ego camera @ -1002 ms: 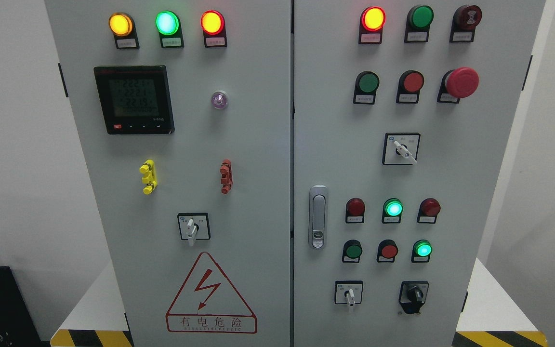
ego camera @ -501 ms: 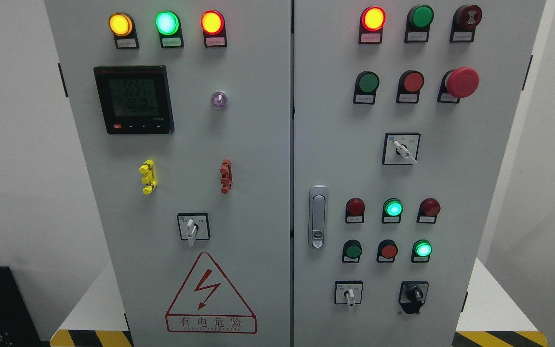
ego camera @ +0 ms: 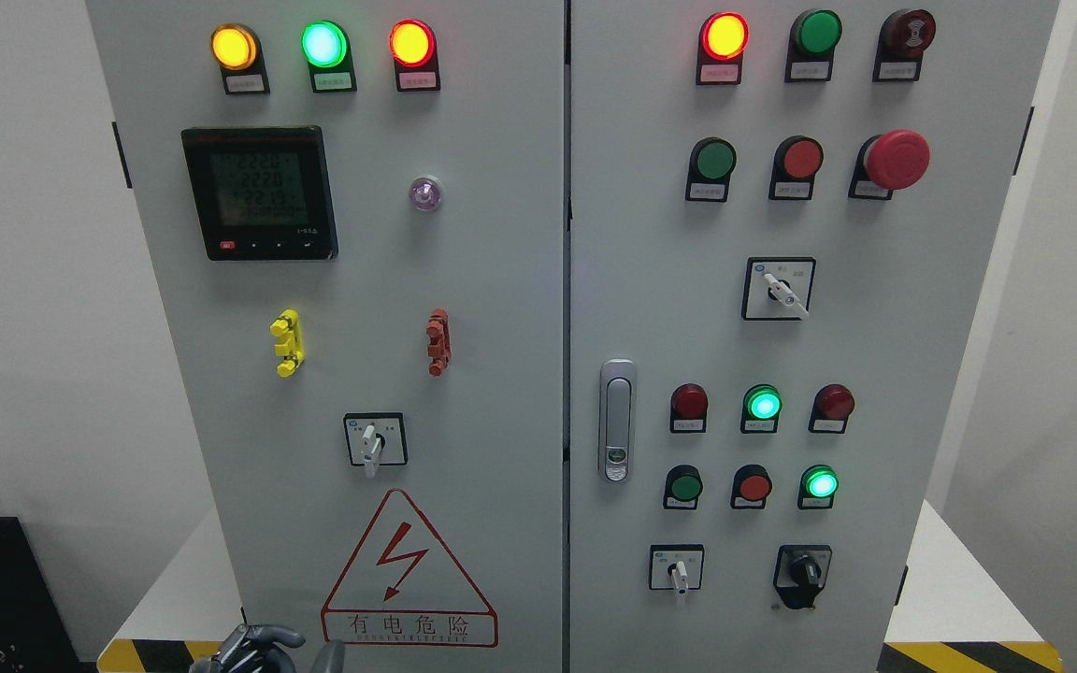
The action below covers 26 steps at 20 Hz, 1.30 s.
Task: Turn on light switch 1
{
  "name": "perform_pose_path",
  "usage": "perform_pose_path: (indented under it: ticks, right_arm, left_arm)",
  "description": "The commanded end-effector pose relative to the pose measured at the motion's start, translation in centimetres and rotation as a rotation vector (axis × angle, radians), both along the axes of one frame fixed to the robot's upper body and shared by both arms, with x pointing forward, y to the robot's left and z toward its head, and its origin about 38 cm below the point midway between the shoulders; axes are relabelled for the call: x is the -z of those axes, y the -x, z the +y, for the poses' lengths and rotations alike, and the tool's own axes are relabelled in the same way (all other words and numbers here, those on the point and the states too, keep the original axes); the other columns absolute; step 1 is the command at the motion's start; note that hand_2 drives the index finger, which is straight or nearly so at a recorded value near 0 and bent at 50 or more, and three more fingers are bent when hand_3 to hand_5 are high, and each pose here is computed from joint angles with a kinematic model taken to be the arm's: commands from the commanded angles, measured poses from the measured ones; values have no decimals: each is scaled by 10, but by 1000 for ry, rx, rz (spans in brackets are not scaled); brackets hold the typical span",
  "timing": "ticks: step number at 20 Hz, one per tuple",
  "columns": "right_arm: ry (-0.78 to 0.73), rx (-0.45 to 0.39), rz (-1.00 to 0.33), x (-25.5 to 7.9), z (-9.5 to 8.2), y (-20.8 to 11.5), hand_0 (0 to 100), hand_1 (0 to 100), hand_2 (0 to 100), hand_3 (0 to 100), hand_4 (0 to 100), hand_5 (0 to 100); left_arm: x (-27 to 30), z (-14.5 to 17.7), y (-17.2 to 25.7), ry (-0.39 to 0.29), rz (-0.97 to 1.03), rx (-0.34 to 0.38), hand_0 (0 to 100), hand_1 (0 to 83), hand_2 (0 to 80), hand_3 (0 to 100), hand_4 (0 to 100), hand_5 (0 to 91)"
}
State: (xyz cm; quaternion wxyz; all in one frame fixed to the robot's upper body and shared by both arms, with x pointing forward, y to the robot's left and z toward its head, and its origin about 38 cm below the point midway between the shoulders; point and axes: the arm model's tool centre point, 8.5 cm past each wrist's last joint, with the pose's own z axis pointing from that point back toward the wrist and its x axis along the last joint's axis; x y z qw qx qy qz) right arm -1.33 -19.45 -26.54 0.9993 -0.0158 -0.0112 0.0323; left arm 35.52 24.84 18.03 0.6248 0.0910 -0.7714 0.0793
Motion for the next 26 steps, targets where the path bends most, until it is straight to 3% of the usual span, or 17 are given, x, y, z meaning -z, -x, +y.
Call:
perform_pose_path:
  ticks: [1, 15, 26]
  right_arm:
    - [-1, 25, 1, 0, 0, 0, 0, 0, 0, 0, 0, 0]
    - [-1, 25, 1, 0, 0, 0, 0, 0, 0, 0, 0, 0]
    - [-1, 25, -1, 0, 0, 0, 0, 0, 0, 0, 0, 0]
  left_arm:
    - [-27, -37, -14, 49, -36, 44, 0, 806, 584, 907, 908, 823]
    - [-54, -41, -30, -6, -64, 11, 0, 784, 579, 907, 900, 821]
    - [-69, -40, -42, -7, -50, -24, 0, 779, 561, 895, 900, 822]
